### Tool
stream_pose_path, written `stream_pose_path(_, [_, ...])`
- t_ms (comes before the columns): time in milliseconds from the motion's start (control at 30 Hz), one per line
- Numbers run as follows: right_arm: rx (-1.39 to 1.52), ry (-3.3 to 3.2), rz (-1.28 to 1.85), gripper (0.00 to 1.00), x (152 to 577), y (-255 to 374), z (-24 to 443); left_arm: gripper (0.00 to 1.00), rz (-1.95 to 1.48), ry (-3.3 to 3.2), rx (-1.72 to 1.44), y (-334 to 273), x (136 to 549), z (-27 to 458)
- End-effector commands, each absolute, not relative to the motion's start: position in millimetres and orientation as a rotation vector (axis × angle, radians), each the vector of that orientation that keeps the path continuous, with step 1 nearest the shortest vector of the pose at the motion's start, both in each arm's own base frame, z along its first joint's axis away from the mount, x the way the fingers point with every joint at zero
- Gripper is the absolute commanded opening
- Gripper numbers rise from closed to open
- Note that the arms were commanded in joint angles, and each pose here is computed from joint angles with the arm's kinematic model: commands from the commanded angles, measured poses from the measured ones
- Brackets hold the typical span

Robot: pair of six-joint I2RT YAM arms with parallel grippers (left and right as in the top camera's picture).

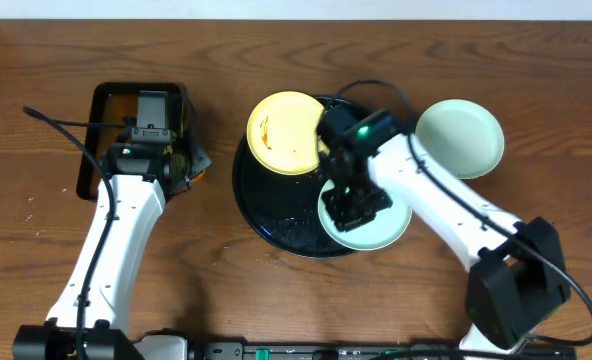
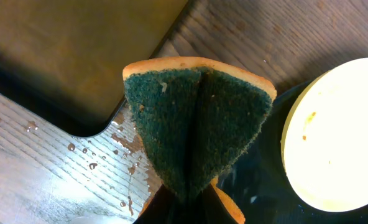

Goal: Clean dirty plates on tray and stack at the side

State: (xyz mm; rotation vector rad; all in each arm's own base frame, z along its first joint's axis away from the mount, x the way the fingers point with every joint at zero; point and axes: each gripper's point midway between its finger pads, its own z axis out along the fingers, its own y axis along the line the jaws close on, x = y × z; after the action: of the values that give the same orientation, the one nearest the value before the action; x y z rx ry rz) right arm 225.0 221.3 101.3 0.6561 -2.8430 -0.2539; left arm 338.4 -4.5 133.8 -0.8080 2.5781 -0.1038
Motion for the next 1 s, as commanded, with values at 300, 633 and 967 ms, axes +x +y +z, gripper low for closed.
stream_pose_path(300, [0.742, -2.916, -0.114, 0.02, 220, 225, 43, 0.08, -0.100, 2.580, -0.821, -3, 336, 131])
stream_pose_path(633, [0.683, -2.906, -0.248, 0.01, 220, 229, 33, 0.08, -0.100, 2.580, -0.820, -3, 336, 131])
stream_pose_path(967, [0.858, -2.798, -0.323, 0.01, 196, 243, 35, 0.08, -0.100, 2.580, -0.820, -3, 336, 131])
